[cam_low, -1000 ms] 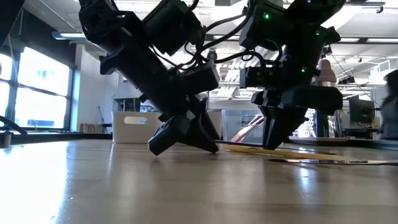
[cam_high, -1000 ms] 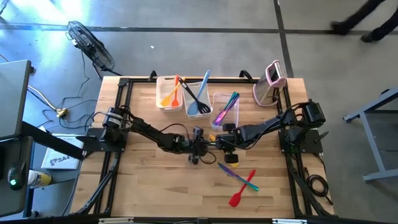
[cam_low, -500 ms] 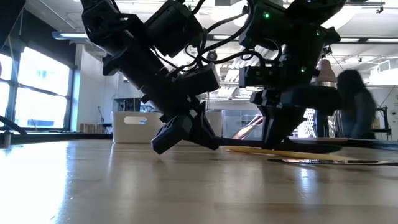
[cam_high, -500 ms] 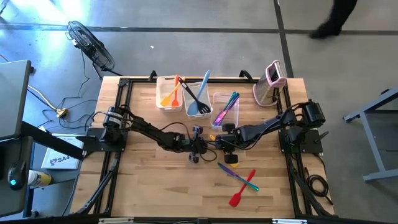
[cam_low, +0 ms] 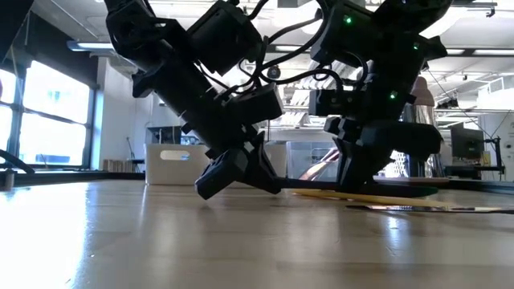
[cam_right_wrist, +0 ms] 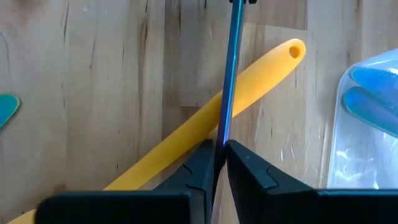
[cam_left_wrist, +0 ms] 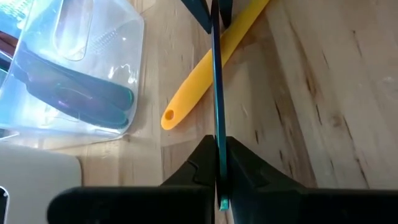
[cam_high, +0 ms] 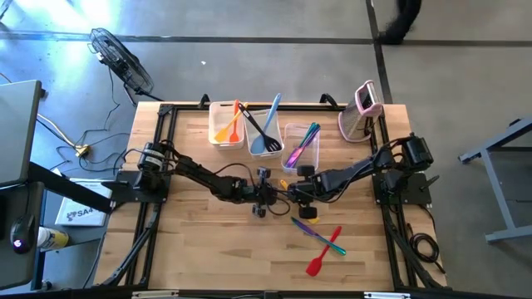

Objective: Pick & Place Kitchen Items
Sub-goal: Put the purple table knife into the transparent bin

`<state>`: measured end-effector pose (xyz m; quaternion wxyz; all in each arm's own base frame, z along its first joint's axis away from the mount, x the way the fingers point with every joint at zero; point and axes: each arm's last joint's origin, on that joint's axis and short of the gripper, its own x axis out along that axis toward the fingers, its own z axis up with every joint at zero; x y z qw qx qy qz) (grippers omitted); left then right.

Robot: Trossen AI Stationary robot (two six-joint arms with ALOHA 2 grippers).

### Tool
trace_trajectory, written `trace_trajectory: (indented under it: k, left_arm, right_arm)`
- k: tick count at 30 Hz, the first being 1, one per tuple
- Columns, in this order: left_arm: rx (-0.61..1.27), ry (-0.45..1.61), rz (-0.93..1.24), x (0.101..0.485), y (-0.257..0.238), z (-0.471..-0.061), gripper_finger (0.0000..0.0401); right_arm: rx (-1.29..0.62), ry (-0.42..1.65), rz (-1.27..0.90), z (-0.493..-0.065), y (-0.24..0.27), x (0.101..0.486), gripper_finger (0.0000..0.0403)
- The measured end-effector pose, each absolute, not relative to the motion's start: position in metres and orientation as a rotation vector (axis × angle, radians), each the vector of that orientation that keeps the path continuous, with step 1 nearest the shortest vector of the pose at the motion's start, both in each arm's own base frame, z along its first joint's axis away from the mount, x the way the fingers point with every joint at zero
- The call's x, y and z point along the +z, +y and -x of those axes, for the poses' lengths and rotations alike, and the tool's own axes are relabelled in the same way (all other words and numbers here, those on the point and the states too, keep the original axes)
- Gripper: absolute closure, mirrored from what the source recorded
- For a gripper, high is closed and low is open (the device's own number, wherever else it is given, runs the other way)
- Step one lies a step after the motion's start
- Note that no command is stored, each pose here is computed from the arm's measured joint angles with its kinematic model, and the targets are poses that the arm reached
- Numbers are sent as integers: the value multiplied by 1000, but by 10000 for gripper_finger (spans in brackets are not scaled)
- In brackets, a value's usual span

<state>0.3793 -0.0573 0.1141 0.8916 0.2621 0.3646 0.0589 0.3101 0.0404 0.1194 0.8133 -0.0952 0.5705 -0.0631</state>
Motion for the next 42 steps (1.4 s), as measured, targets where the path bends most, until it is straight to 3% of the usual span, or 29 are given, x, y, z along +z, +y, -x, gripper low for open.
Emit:
trace_trajectory:
  k: [6, 13, 18, 24, 31, 42]
  left_arm:
    - [129, 754, -509, 115, -58, -380, 390]
    - [136, 744, -520, 125, -60, -386, 313]
    - [176, 846, -542, 137, -59, -390, 283]
    - [201, 1048, -572, 171, -67, -393, 276]
    - [215, 1120, -530, 219, -79, -397, 274]
    - [271, 1241, -770, 268, -87, -383, 274]
  right_arm:
    - [-147, 1239, 190, -308, 40, 119, 391]
    - [-148, 1241, 189, -308, 39, 119, 397]
    - [-149, 1241, 188, -308, 39, 119, 397]
    - [-158, 1232, 188, -308, 39, 122, 398]
    - [-200, 1192, 175, -300, 45, 142, 398]
    - [-273, 1040, 87, -275, 61, 195, 399]
